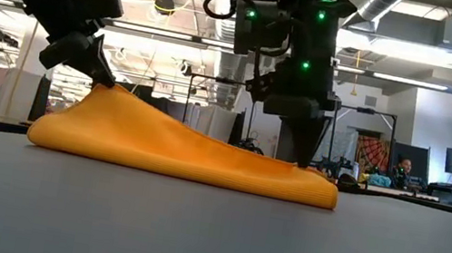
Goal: Roll towel
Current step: Fold the yellow microfiber cloth
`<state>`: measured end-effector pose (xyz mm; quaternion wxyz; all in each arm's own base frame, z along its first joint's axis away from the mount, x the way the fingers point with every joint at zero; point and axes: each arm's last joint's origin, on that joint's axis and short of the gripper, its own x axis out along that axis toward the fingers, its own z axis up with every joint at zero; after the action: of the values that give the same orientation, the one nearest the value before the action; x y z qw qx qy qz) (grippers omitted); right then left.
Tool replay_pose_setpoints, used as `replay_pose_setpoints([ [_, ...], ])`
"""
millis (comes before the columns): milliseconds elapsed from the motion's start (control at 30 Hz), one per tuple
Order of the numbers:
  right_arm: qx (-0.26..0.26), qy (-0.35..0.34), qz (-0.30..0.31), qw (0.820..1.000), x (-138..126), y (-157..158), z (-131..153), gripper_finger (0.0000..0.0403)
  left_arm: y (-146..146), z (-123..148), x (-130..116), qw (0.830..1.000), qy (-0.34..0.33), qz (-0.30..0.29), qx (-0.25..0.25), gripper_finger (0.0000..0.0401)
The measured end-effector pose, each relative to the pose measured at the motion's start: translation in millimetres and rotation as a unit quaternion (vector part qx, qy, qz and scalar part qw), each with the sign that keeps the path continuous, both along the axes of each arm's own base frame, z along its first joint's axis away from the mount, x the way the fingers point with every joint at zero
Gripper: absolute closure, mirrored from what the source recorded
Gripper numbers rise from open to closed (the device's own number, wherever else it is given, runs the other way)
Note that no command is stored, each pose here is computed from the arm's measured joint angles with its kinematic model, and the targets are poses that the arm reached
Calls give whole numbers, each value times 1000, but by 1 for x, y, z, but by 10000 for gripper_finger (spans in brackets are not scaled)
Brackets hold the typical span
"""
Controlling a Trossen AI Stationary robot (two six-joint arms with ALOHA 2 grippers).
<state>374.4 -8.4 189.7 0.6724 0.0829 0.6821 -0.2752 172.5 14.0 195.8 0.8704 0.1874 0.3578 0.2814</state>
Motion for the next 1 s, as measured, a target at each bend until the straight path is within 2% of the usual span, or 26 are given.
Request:
replay_pose_setpoints([
  [133,6,1,-4,1000,0,-1,0,339,0,0,0,1000,4,5,11,370],
  [233,21,3,-31,999,-2,-5,0,322,2,1,-1,999,4,23,28,343],
  [433,26,44,-46,998,-10,-12,1,286,2,1,-1,999,-2,37,31,289],
  [533,26,60,-50,997,-13,-15,2,268,1,0,-1,999,-19,32,-5,273],
  [733,25,74,-21,997,-15,-9,2,245,-7,-7,0,988,-9,-63,-143,271],
  [867,23,79,9,997,-15,11,2,247,-12,-23,-5,981,8,-91,-171,275],
  [1000,8,79,53,995,-16,41,2,257,-18,-43,-9,972,-9,-145,-187,276],
])
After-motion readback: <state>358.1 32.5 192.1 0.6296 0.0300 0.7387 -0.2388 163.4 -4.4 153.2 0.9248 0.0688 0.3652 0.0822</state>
